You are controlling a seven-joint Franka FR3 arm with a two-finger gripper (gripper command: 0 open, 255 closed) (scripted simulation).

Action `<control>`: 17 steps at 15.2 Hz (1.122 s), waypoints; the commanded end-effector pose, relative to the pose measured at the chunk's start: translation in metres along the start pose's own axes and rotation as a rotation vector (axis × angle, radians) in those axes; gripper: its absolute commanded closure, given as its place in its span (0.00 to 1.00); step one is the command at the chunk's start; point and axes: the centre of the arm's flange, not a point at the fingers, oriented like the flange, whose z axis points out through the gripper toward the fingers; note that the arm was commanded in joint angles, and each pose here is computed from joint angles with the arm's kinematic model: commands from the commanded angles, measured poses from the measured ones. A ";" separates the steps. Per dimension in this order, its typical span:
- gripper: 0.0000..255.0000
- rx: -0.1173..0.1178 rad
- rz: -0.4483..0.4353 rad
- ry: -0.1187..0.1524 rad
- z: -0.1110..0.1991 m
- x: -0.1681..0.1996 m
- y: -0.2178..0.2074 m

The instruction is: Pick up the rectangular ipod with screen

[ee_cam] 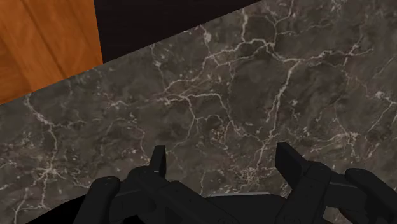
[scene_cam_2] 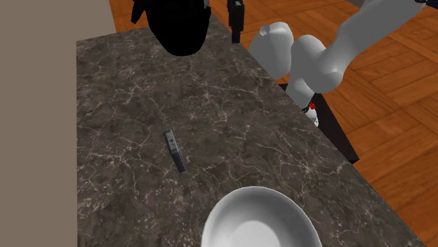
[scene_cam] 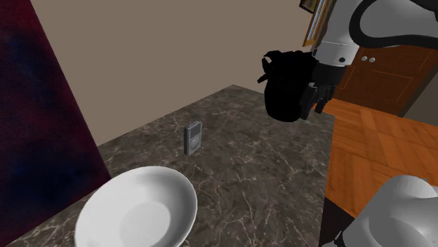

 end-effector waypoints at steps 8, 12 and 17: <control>0.00 -0.001 -0.024 0.006 0.004 0.041 -0.082; 0.00 -0.002 -0.038 0.010 0.007 0.064 -0.130; 0.00 -0.003 -0.056 0.014 0.010 0.091 -0.189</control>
